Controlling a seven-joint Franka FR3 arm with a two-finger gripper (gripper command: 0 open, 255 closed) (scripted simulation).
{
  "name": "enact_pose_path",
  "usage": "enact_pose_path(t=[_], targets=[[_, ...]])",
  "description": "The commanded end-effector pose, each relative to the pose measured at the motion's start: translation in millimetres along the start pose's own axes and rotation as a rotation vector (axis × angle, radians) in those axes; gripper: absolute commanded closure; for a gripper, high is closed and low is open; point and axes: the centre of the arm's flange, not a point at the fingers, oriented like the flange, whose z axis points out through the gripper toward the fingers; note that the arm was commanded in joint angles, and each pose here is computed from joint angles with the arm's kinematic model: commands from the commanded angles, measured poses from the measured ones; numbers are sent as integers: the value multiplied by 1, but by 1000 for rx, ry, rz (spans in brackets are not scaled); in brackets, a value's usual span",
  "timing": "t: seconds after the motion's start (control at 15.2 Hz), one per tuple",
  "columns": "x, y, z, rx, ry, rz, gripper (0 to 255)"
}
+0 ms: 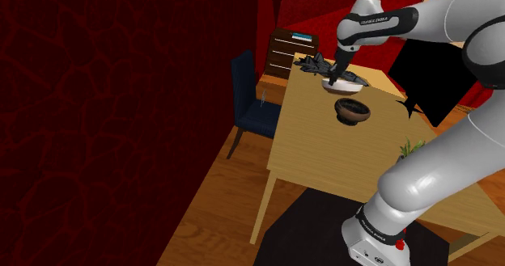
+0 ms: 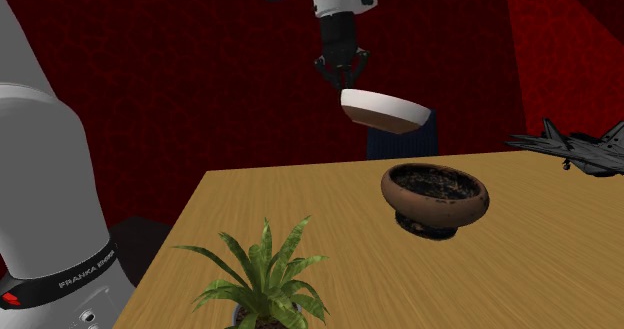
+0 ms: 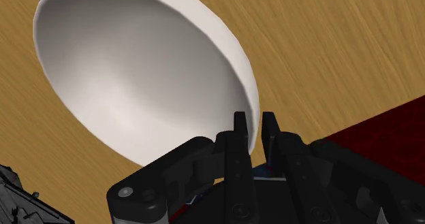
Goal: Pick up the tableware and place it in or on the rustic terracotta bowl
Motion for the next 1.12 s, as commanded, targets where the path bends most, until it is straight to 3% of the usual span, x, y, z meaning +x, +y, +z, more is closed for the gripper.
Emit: enact_pose_path(t=[0.0,0.59,1.06], targets=[[-15,22,-2,0,1,-2,255],[-77,118,-9,0,1,-2,255],[-80,113,28,0,1,-2,255]])
